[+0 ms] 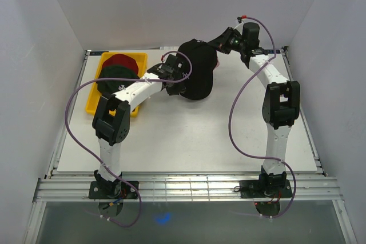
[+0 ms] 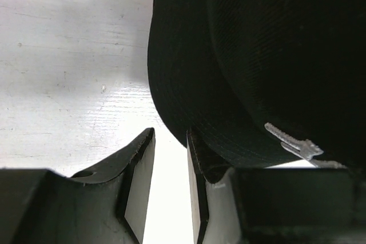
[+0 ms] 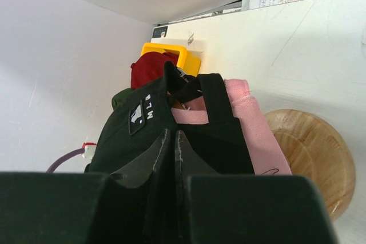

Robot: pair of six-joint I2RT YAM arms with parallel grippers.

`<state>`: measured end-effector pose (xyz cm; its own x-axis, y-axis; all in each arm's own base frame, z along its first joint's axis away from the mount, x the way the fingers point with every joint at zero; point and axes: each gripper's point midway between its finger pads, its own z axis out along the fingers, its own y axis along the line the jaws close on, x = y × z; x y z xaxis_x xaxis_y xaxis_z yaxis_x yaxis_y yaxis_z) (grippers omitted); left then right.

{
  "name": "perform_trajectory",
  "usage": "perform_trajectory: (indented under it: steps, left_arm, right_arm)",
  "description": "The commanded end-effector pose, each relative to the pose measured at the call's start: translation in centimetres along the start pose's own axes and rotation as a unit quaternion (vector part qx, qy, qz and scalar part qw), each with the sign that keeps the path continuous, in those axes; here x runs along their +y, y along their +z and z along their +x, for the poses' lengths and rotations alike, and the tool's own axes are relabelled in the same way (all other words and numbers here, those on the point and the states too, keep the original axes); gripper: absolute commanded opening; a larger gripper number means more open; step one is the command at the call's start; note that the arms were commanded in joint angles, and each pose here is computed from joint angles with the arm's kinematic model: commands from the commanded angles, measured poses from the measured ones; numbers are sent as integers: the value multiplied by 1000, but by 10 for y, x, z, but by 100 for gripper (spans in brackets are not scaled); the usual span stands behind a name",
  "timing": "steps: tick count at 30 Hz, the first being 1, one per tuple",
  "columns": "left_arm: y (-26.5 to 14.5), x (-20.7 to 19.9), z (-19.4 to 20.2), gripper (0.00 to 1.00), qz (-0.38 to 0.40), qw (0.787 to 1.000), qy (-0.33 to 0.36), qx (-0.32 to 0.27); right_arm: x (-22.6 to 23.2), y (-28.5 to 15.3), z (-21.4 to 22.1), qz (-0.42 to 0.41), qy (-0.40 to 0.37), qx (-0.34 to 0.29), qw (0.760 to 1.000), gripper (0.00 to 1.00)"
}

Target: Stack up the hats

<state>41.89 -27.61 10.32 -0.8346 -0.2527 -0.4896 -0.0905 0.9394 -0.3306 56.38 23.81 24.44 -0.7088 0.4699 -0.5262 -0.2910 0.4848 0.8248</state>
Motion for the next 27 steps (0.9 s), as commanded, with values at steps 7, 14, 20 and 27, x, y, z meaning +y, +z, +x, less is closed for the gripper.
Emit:
perform_trajectory:
  steps: [7, 14, 20, 27]
  left_arm:
    - [-21, -19, -3, 39, 35, 999, 8, -18]
    - [-13, -15, 11, 33, 32, 999, 5, -3]
    - [-8, -15, 21, 30, 36, 999, 8, 5]
    - [-20, -16, 17, 29, 41, 999, 12, -7]
  right_arm:
    - [-56, 8, 28, 88, -1, 35, 996, 10]
    - [-86, 6, 46, 132, 2, 47, 990, 9]
    - [-99, 6, 56, 145, 6, 58, 988, 9]
    - [-89, 5, 46, 135, -13, 54, 989, 34]
